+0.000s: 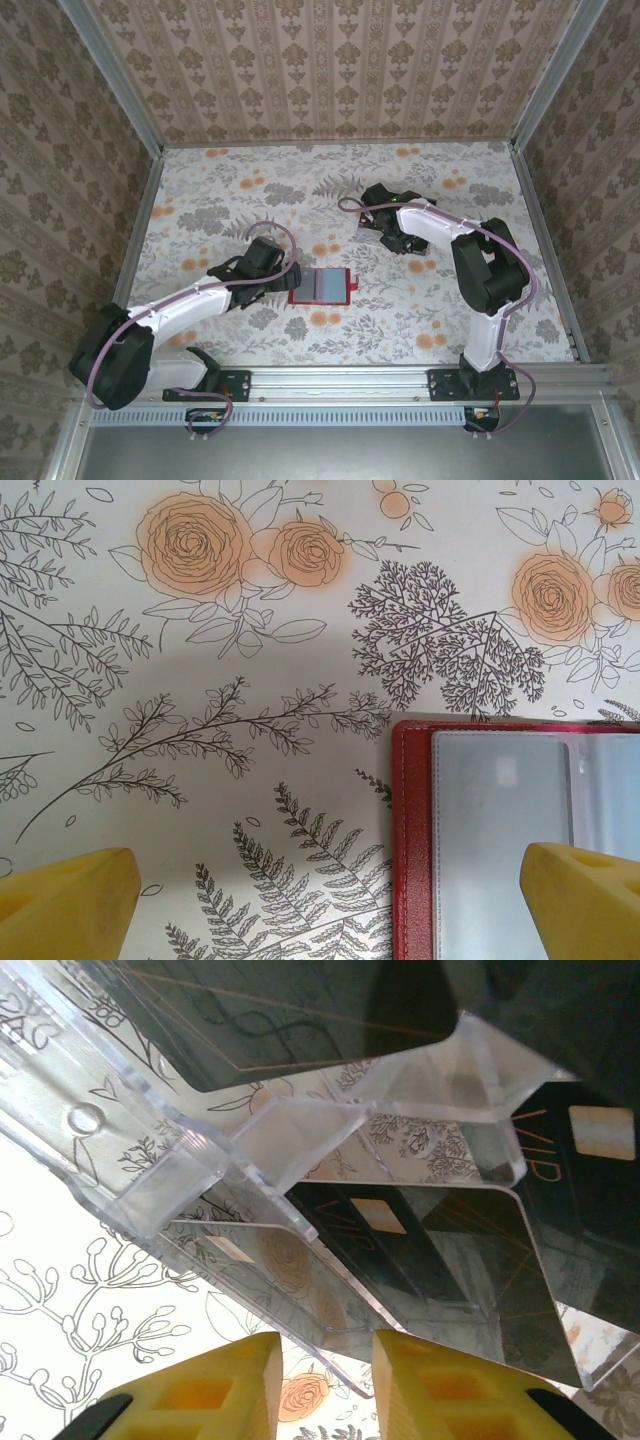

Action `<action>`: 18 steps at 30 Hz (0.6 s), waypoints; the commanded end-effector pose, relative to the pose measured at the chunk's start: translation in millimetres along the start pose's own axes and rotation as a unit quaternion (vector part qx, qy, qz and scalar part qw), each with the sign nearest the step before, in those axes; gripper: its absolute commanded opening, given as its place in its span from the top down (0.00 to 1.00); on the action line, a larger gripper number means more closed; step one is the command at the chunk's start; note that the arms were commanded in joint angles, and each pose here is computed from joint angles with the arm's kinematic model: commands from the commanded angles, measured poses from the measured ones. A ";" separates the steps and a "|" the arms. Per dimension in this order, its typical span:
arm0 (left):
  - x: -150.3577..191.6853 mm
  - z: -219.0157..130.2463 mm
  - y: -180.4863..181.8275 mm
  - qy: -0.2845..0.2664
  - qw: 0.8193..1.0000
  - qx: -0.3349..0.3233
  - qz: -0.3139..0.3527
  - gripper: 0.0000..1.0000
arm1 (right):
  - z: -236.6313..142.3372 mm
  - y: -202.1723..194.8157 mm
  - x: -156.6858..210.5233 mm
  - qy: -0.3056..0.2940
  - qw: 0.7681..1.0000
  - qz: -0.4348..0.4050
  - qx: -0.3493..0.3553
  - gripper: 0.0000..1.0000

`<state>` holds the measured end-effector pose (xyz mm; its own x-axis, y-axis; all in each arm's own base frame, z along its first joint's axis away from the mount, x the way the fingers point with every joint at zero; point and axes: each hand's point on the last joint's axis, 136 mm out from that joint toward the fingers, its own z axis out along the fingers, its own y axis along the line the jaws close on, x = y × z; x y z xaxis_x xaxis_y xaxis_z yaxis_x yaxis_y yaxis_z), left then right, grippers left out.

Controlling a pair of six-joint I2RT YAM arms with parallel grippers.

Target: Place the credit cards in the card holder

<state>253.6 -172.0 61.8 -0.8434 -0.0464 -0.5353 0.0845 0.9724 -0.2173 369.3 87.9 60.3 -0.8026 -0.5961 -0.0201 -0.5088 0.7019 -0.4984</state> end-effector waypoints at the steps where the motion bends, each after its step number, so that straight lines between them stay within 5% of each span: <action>1: 0.7 2.5 0.9 0.003 1.000 0.000 0.004 0.00 | -11.1 1.7 7.6 0.002 1.000 0.005 -0.018 0.63; 9: 0.3 4.0 1.0 0.004 1.000 -0.002 0.002 0.00 | -78.1 -0.9 -27.5 -0.107 0.993 0.033 -0.030 0.61; 18: -1.4 4.0 2.1 0.005 1.000 -0.006 0.001 0.00 | -90.9 -11.3 -78.3 -0.144 0.989 0.026 -0.006 0.60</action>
<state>253.8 -171.9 57.2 -0.8487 -0.0430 -0.5271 0.0812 0.9742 -0.2104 397.2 158.9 148.5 -0.7113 -0.6328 -0.3061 -0.4712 0.7523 -0.4604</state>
